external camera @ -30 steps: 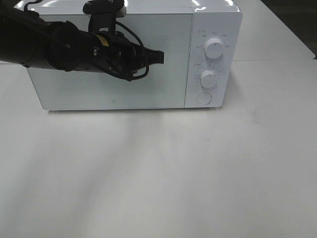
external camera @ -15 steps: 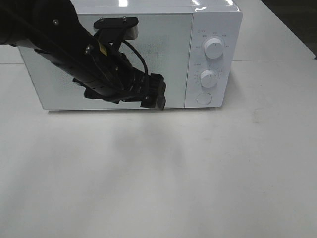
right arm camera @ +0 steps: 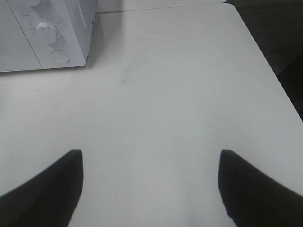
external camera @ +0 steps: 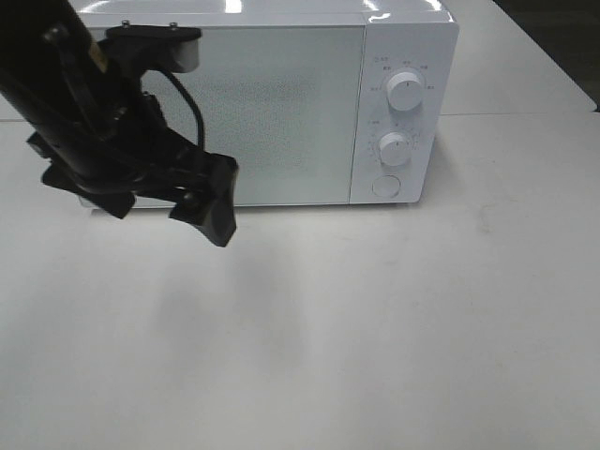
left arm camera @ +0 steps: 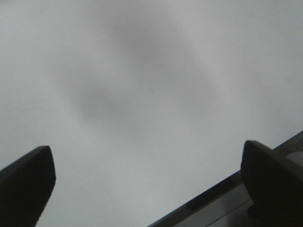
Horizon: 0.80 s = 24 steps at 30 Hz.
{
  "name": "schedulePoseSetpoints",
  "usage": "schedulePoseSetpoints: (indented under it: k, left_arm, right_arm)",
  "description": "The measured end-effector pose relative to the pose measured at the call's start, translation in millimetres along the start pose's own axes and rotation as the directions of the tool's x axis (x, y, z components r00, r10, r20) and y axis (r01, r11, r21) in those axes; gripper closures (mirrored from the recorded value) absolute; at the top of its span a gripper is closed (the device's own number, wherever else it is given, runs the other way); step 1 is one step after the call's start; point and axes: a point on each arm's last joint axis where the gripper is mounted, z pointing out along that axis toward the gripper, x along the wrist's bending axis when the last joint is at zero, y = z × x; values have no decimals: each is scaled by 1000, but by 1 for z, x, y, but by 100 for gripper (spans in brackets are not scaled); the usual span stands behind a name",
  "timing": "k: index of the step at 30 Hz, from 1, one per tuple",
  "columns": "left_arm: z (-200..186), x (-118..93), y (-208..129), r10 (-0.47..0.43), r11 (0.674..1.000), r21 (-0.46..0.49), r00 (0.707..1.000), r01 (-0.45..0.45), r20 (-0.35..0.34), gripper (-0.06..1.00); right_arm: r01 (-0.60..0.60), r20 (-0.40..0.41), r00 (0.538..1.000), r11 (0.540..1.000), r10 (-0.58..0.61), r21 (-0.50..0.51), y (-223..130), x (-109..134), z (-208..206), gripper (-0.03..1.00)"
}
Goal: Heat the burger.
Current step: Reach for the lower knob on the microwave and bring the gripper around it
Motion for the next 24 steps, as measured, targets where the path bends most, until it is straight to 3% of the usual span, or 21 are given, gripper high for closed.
schedulePoseSetpoints:
  k: [2, 7, 10, 11, 13, 15, 18, 20, 23, 24]
  left_arm:
    - [-3, 6, -1, -18, 1000, 10, 1000, 18, -7, -5]
    - [-21, 52, -6, -140, 989, 40, 989, 142, -56, -5]
    - [-27, 66, -9, -173, 983, 47, 982, 177, -69, -5]
    - [-34, 82, -13, -208, 976, 46, 975, 212, -83, -5]
    - [-38, 90, -15, -224, 973, 45, 971, 228, -90, -5]
    - [-55, 114, -26, -275, 959, 31, 955, 280, -111, -5]
    - [-60, 119, -29, -290, 955, 25, 950, 294, -116, -5]
    - [-77, 138, -41, -352, 935, -7, 926, 354, -136, -5]
    - [-81, 142, -46, -368, 929, -20, 919, 369, -141, -5]
    - [-86, 148, -57, -403, 915, -32, 903, 403, -149, -5]
  right_arm:
    - [0, 0, 1000, 1000, 0, 0, 0, 0, 0, 21]
    - [0, 0, 1000, 1000, 0, 0, 0, 0, 0, 21]
    - [0, 0, 1000, 1000, 0, 0, 0, 0, 0, 21]
    - [0, 0, 1000, 1000, 0, 0, 0, 0, 0, 21]
    - [0, 0, 1000, 1000, 0, 0, 0, 0, 0, 21]
    - [0, 0, 1000, 1000, 0, 0, 0, 0, 0, 21]
    - [0, 0, 1000, 1000, 0, 0, 0, 0, 0, 21]
    - [0, 0, 1000, 1000, 0, 0, 0, 0, 0, 21]
    - [0, 0, 1000, 1000, 0, 0, 0, 0, 0, 21]
    - [0, 0, 1000, 1000, 0, 0, 0, 0, 0, 21]
